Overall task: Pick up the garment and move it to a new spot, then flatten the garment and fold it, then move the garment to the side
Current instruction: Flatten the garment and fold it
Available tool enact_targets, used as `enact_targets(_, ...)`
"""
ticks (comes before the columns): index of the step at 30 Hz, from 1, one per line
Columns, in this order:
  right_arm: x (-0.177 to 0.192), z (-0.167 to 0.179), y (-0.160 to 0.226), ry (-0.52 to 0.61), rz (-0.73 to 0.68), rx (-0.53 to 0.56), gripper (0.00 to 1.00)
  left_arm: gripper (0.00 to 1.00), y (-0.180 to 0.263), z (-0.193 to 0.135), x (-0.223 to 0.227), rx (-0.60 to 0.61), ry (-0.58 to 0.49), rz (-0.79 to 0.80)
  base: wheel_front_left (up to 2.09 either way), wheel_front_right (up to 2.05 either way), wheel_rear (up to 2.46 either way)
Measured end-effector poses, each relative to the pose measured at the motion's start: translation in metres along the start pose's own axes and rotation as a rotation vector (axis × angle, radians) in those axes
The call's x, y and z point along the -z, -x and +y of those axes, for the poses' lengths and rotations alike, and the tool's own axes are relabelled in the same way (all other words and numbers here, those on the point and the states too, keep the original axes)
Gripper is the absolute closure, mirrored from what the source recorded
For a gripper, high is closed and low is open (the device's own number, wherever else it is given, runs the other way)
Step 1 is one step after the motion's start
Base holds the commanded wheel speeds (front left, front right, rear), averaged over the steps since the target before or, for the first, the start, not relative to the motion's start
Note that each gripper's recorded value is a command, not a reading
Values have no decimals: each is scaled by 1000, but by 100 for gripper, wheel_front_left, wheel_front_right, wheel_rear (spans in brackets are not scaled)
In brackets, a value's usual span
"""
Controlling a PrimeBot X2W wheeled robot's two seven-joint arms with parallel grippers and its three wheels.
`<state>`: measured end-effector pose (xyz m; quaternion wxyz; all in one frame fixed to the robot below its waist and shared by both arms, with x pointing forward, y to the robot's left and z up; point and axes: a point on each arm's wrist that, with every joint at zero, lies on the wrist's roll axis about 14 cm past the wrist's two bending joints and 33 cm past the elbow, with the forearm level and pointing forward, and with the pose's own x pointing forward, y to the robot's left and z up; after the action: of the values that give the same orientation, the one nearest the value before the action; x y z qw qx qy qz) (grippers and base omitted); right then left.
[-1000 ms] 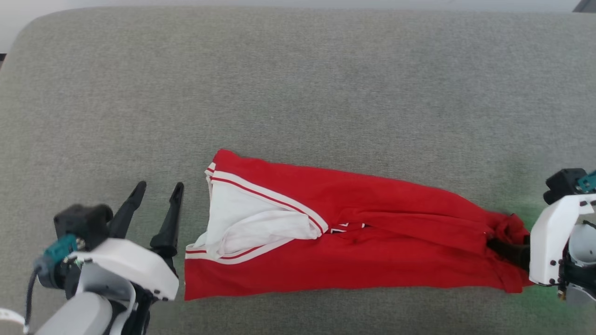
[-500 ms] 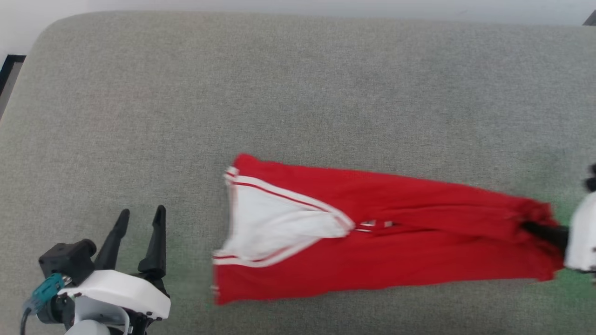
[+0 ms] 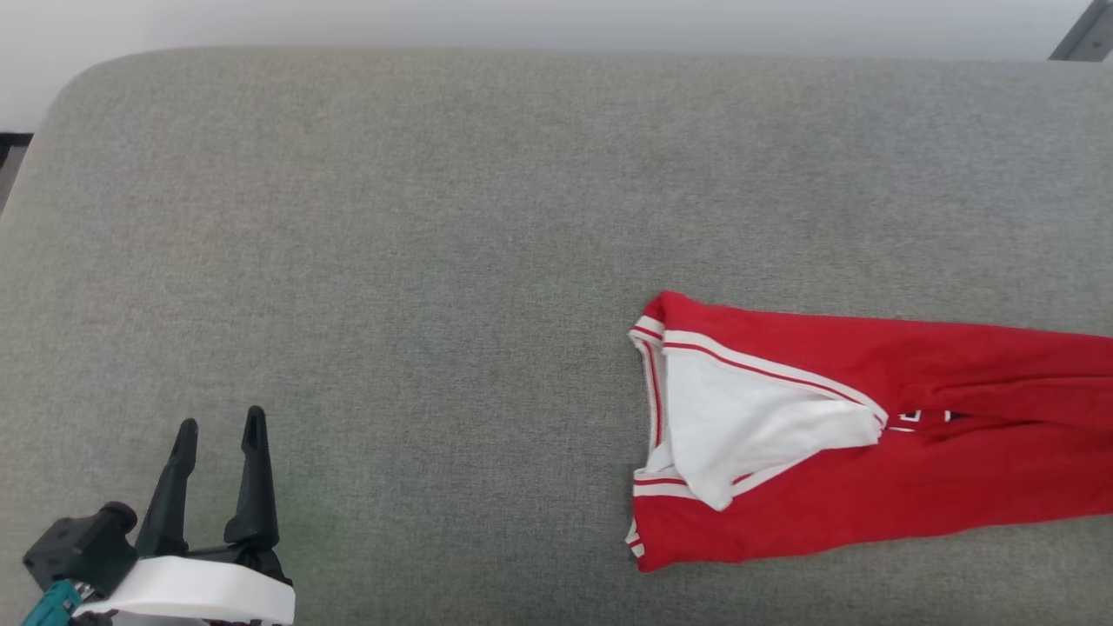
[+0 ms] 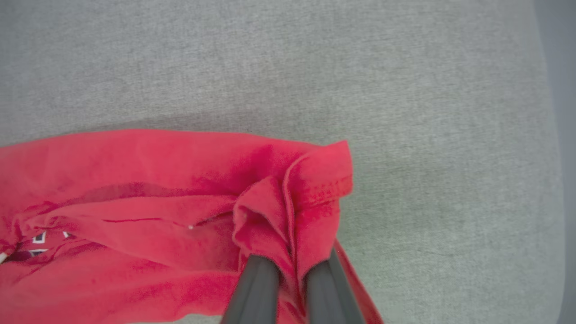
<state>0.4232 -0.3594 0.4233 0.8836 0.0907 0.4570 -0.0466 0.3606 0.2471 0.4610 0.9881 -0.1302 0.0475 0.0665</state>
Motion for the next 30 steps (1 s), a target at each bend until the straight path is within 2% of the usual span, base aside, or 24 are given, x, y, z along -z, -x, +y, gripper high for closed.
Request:
enact_targets(3,-1,-5,5,-13,-7,14,100,0,1,-2,2,5,13,-4,0,0,0)
enact_targets(6,-5,9,10,-10,-26,-36,100,0,1,-4,0,9,18,-20,0,0,0)
enact_targets(11,-5,61,22,34,-61,-206,100,0,5,-9,2,23,36,-28,0,0,0)
enact_targets(14,0,96,31,100,-78,-299,100,0,6,-9,1,24,36,-36,0,0,0)
enact_targets(19,12,169,43,198,-88,-489,100,0,11,-10,0,25,32,-44,0,0,0)
enact_targets(24,31,227,44,279,-54,-617,100,0,16,-10,0,23,38,-49,0,0,0)
enact_targets(30,47,274,36,377,0,-686,100,0,22,-6,-3,3,43,-64,0,0,0)
